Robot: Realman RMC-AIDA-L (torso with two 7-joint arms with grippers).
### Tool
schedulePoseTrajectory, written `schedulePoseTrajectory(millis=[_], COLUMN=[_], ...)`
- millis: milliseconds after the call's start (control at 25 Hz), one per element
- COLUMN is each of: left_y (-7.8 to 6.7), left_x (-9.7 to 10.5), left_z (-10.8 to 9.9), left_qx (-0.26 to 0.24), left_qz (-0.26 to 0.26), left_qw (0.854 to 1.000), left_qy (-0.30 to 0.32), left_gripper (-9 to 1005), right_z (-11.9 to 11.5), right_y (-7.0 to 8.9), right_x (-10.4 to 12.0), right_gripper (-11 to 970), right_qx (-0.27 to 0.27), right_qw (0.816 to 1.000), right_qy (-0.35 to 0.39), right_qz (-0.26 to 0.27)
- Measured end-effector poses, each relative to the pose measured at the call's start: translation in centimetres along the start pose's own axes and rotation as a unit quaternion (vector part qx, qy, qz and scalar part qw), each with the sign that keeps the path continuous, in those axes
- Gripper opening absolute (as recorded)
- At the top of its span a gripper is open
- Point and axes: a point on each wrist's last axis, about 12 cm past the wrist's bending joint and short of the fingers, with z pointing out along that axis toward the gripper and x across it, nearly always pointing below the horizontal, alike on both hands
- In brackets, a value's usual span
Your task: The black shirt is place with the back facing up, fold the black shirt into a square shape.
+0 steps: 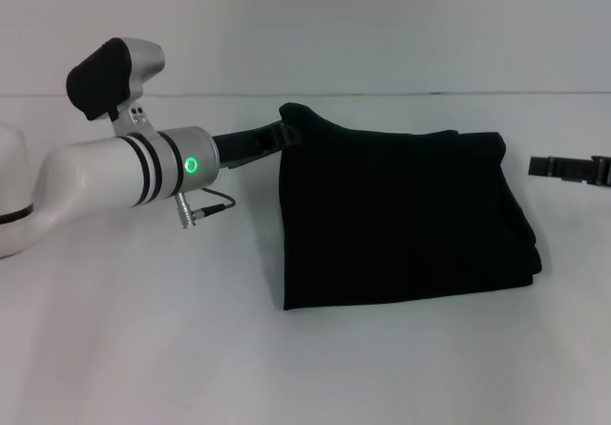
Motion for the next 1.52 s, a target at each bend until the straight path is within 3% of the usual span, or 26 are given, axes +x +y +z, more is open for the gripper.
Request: schedulePoseTrajectory(millis=[320,800,1040,1120,1520], left_y=[-0.1,-0.2,-0.2,-0.2,-0.1], left_x=[-0.9,-1.2,-1.4,-1.4,-1.5], left_z=[-0.2,-0.1,-0.1,-0.2,-0.1], left_qx=[0.0,-0.002,-0.003,-0.003,-0.008], left_qz=[0.01,0.014,0.016,0.016,0.016], left_qw=[1.0,1.0,1.0,1.0,1.0], left_qy=[-0.01,-0.012,-0.013,-0.013,-0.016], left_gripper=[46,49,51,52,54], right_z=[-0.7,2.9,3.6,3.6,3.2], right_y=[-0.5,1.3,1.8,1.8,2.0], right_x=[1.2,2.1,2.1,2.2,2.4], right_gripper=[817,711,653,465,76], right_qx=[-0.017,-0.016,-0.018,-0.019,-0.033], right_qw=[0.999,0.994,0.992,0.992,0.99], right_qy=[0.047,0.112,0.122,0.122,0.139], right_qz=[0.022,-0.004,-0.013,-0.012,-0.015])
